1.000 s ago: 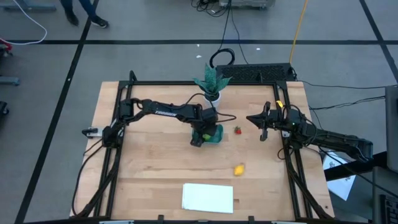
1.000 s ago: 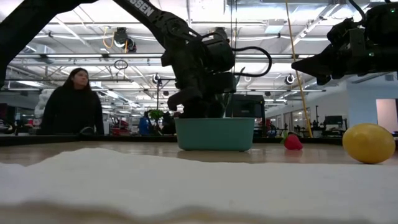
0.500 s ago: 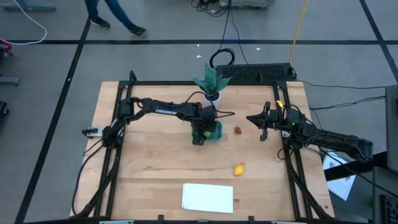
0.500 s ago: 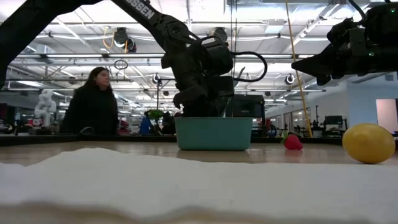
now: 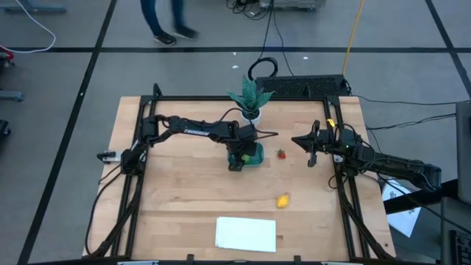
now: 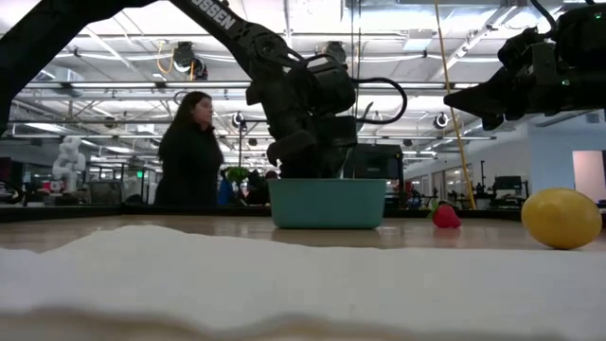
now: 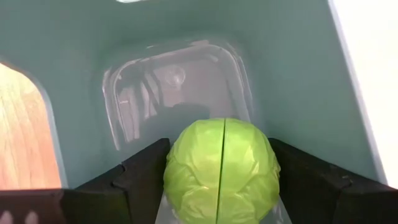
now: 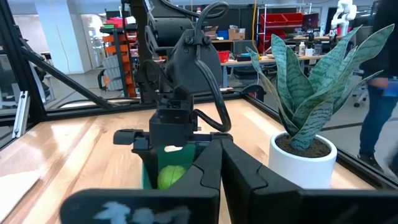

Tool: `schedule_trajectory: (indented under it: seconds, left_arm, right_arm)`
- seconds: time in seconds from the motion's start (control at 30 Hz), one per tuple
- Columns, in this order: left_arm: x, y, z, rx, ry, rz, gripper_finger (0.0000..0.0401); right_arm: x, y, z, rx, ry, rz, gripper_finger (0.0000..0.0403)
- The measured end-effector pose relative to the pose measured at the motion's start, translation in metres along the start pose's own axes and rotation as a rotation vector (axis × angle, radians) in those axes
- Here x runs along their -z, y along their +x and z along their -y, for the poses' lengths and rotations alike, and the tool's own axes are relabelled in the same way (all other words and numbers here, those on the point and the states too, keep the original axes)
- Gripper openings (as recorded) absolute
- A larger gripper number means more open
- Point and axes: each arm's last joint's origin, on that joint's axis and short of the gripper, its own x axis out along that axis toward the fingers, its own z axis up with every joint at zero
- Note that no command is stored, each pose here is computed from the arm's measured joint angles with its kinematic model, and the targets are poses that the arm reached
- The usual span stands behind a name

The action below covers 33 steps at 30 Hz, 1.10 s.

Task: Pick and placing Produce into tupperware
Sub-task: Put the green cabbage into the green bin, then put the red strawberry into the green bin

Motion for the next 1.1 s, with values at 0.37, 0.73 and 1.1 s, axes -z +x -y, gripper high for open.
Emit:
schedule_trajectory:
  seconds: [0.37,0.73,1.1]
  left_arm:
    - [0.0,0.0,0.0,0.008,0.004,0.002,0.0223]
    - [-0.016,-0.015,-0.001,-0.002,0.003,0.009,0.0302]
    - [-0.019,-0.021,-0.001,-0.014,0.013,-0.013,0.0292]
  right_arm:
    - [0.0,0.0,0.0,0.0,-0.003,0.0,0.0]
    - [0.0,0.0,0.0,0.0,-0.004,0.001,0.0]
    - [0.0,0.0,0.0,0.0,-0.004,0.0,0.0]
